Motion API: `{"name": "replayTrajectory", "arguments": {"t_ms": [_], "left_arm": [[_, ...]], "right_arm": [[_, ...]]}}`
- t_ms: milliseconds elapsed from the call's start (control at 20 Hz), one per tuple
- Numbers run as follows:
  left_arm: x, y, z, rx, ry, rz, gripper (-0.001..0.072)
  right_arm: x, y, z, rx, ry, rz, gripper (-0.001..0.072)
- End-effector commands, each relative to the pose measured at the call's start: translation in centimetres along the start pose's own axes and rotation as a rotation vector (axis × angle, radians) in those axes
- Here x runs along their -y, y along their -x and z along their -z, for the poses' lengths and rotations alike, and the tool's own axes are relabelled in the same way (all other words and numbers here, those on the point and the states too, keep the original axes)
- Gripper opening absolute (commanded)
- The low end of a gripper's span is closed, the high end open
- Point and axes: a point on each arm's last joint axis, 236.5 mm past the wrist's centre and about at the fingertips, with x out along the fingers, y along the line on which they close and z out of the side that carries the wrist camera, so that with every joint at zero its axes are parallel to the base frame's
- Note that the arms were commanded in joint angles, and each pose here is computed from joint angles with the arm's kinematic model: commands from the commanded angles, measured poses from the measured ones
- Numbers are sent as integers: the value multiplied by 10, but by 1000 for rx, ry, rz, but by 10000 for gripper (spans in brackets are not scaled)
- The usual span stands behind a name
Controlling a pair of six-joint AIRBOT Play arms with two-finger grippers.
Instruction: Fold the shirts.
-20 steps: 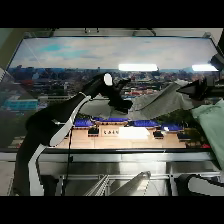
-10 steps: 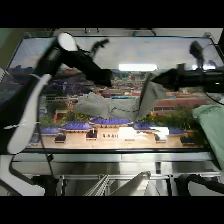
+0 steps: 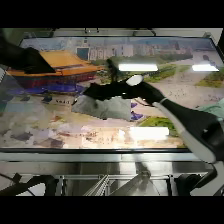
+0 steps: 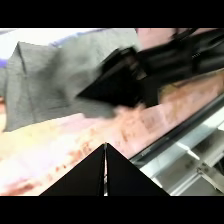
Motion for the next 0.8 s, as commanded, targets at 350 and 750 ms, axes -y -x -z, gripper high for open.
{"name": "replayTrajectory", "arguments": {"t_ms": [350, 750], "left_arm": [[15, 83, 14, 190, -29, -127, 24], [6, 40, 66, 124, 45, -91, 24]], "right_arm": [[-10, 89, -8, -256, 102, -2, 314], [106, 286, -7, -171, -121, 524, 315]]}}
